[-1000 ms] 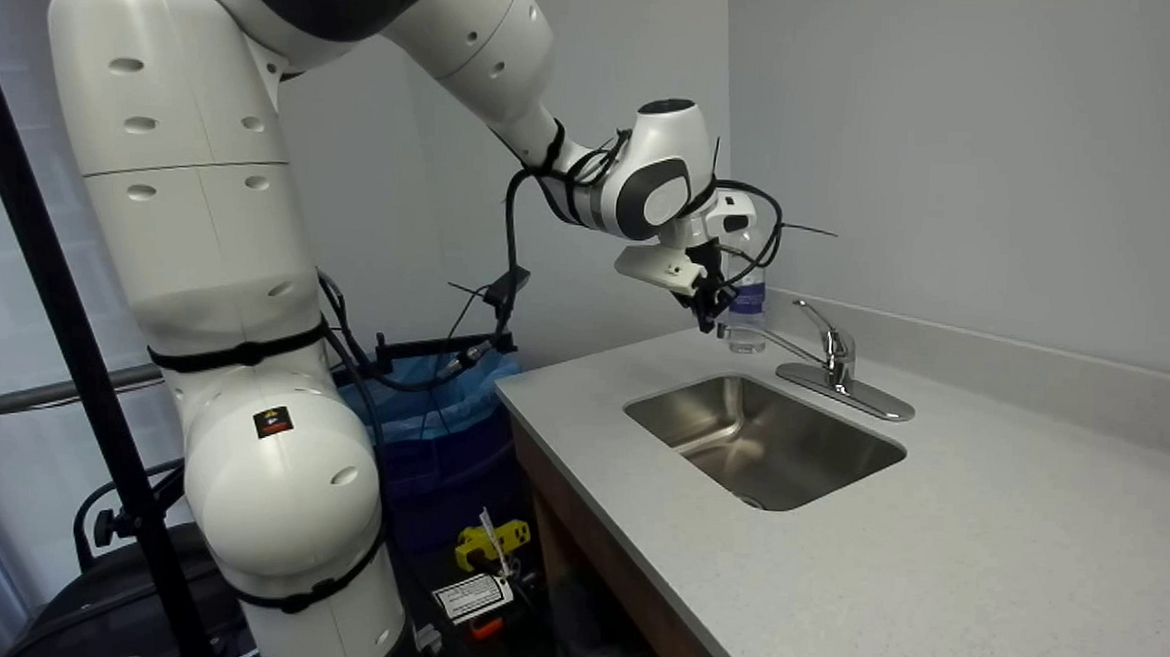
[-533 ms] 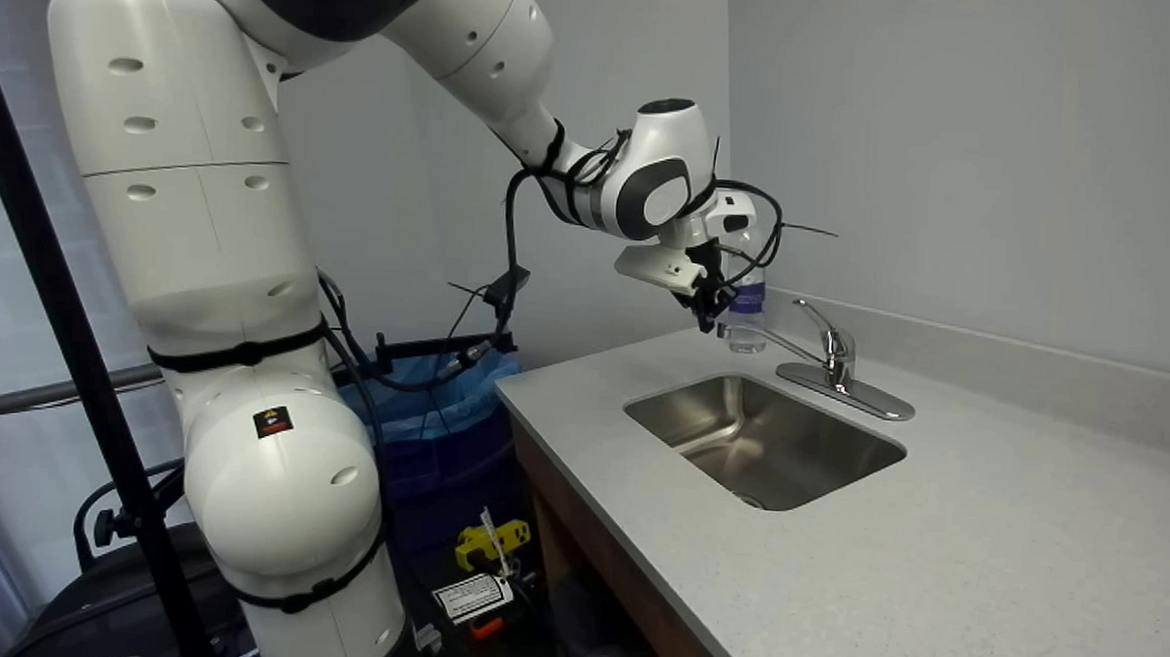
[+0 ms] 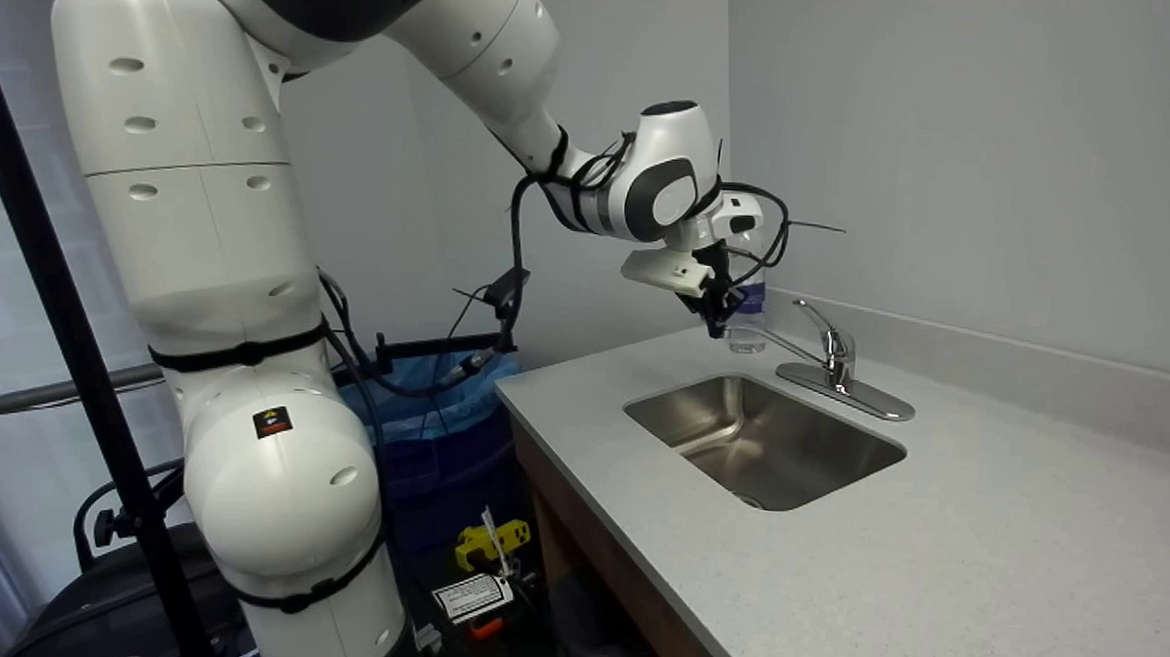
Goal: Push the faucet to the left
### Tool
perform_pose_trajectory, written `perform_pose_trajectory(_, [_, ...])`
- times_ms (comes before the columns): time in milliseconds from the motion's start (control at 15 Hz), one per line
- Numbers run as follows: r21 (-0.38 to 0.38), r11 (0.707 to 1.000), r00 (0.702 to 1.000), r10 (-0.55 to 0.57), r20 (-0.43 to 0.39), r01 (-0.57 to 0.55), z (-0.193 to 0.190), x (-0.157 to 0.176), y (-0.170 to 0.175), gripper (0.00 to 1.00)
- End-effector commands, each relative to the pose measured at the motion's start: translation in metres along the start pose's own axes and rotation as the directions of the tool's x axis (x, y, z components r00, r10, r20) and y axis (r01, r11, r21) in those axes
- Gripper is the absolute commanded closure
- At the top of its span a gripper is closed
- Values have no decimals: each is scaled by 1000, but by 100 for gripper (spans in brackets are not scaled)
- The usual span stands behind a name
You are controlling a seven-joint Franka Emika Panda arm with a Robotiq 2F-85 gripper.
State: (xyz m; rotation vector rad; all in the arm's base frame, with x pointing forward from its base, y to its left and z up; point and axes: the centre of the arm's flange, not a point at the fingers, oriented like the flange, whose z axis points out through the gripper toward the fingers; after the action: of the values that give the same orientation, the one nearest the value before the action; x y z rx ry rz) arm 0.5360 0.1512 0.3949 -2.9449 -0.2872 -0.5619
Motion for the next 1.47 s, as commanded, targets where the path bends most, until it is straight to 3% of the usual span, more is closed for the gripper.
perform_pose_trajectory(0, [-34, 999, 1000, 30, 10, -29, 3, 9, 8, 100])
perform_pose_trajectory(333, [-60, 996, 998, 62, -5, -62, 27, 24, -1, 100])
perform_pose_trajectory(600, [-36, 993, 991, 114, -74, -117, 40, 45, -16, 100])
perform_pose_trajectory(1400, [81, 956, 925, 294, -241, -282, 70, 102, -57, 100])
